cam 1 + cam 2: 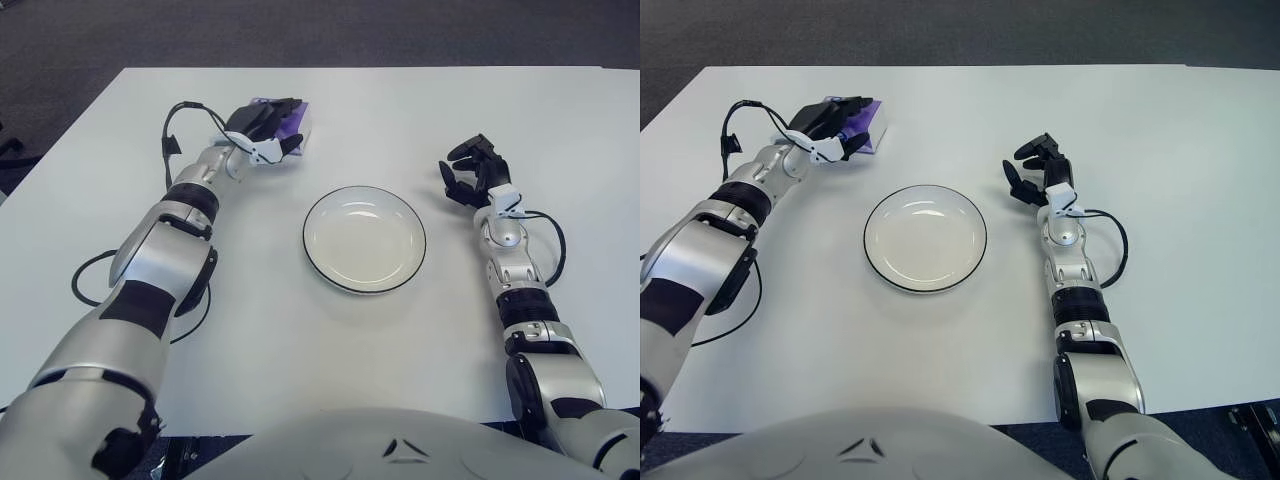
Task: Put the tissue paper into the plate.
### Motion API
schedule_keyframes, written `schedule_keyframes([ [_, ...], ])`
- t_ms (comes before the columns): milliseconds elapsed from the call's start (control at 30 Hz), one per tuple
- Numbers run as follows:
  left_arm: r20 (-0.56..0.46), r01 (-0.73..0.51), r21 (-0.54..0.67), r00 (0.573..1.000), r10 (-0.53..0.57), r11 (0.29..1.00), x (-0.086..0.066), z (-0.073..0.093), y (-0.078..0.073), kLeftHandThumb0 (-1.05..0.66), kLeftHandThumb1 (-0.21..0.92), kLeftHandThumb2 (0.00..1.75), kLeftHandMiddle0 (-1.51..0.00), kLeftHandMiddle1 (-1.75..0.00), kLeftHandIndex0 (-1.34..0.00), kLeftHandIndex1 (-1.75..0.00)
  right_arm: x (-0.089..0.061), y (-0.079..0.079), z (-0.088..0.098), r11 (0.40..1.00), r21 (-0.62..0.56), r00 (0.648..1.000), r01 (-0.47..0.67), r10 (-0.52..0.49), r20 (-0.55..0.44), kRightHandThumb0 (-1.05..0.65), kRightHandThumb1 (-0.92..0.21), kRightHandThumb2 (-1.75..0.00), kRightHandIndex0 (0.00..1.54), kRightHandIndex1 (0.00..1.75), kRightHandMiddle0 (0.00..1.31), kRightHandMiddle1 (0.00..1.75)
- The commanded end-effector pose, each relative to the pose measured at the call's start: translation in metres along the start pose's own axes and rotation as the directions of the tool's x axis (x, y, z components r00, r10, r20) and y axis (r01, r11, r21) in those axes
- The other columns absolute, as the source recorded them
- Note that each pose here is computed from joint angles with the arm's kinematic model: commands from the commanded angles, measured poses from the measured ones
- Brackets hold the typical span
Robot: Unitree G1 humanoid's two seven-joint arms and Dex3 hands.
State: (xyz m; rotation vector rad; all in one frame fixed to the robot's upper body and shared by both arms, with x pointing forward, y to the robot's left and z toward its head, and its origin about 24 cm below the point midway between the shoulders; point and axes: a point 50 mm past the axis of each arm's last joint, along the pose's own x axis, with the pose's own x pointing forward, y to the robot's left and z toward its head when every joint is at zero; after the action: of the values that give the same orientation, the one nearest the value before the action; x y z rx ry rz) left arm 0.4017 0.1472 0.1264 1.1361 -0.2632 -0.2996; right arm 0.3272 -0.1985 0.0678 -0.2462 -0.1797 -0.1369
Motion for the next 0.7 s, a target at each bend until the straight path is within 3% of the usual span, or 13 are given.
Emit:
schedule_keyframes([
  [0,-0.002,0.048,-0.062,0.999,-0.048,0.997,-0.002,-0.003,-0.001,-0.88,0.92,1.14,-0.37,0.0,-0.29,-0.05,-0.045,0.012,-0.052,0.999,-0.014,0.978,-0.043,0.039,-0.204,-0.39,-0.71,-0.71,0.75,1.68,0.43,1.62],
  [500,0.097,0.201,-0.116,0.977,-0.191,0.973,-0.014,-0.008,-0.004,-0.89,0.92,1.16,-0.38,0.0,-0.3,-0.05,-0.045,0.012,-0.051,0.999,-0.015,0.979,-0.05,0.046,-0.201,-0.39,-0.71,-0.7,0.75,1.68,0.43,1.62],
  [667,0.18,0.215,-0.087,0.964,-0.197,0.973,-0.023,-0.007,-0.005,-0.89,0.92,1.16,-0.48,-0.02,-0.33,-0.05,-0.046,0.012,-0.051,0.998,-0.016,0.979,-0.054,0.049,-0.199,-0.39,-0.71,-0.7,0.74,1.67,0.43,1.62],
])
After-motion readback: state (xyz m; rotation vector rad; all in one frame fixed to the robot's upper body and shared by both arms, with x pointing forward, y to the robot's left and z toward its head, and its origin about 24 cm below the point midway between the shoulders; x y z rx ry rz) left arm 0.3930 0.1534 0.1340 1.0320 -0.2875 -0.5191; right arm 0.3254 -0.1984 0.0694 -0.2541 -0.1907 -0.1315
